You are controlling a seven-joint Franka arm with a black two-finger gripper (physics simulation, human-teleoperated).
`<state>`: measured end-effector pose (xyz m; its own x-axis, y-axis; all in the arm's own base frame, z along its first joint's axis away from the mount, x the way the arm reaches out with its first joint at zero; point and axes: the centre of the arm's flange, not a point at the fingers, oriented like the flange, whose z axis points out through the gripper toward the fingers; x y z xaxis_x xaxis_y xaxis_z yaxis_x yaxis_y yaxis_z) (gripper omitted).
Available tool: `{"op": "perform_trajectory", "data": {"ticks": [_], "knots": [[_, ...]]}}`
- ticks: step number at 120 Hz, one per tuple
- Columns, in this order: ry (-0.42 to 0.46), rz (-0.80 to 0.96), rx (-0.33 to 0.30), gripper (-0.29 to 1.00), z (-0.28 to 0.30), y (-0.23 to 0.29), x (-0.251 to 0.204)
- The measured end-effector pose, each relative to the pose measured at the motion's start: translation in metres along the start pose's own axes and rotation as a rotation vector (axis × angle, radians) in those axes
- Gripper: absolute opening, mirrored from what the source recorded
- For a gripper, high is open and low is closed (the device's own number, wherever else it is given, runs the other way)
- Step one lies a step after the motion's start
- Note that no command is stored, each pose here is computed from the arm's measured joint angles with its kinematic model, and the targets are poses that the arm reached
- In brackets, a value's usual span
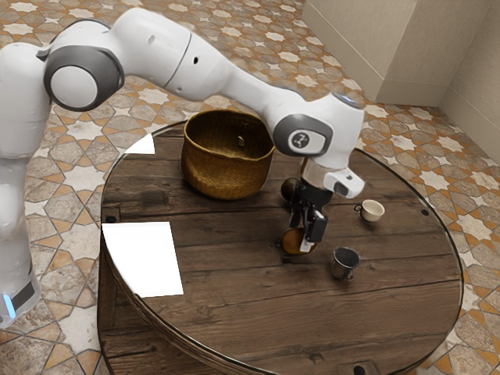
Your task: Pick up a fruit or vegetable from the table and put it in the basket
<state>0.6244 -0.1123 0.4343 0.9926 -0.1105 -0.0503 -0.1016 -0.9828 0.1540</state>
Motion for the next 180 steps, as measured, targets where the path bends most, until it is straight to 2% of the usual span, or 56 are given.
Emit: {"op": "perform_trajectory", "data": {"ticks": [90, 108, 120, 127, 140, 155, 164, 180], "knots": [[0.023, -0.015, -0.013, 0.70, 0.019, -0.012, 0.010], [0.025, -0.020, -0.014, 0.42, 0.022, -0.013, 0.011], [0.033, -0.022, -0.011, 0.30, 0.019, -0.013, 0.011], [0.070, -0.022, -0.002, 0.25, -0.001, -0.014, 0.015], [0.140, -0.036, 0.022, 0.26, -0.045, -0.031, 0.020], [0.256, -0.071, 0.100, 0.30, -0.149, -0.065, 0.002], [0.262, -0.144, 0.136, 0.30, -0.183, -0.115, -0.019], [0.214, -0.277, 0.173, 0.30, -0.210, -0.199, -0.061]]}}
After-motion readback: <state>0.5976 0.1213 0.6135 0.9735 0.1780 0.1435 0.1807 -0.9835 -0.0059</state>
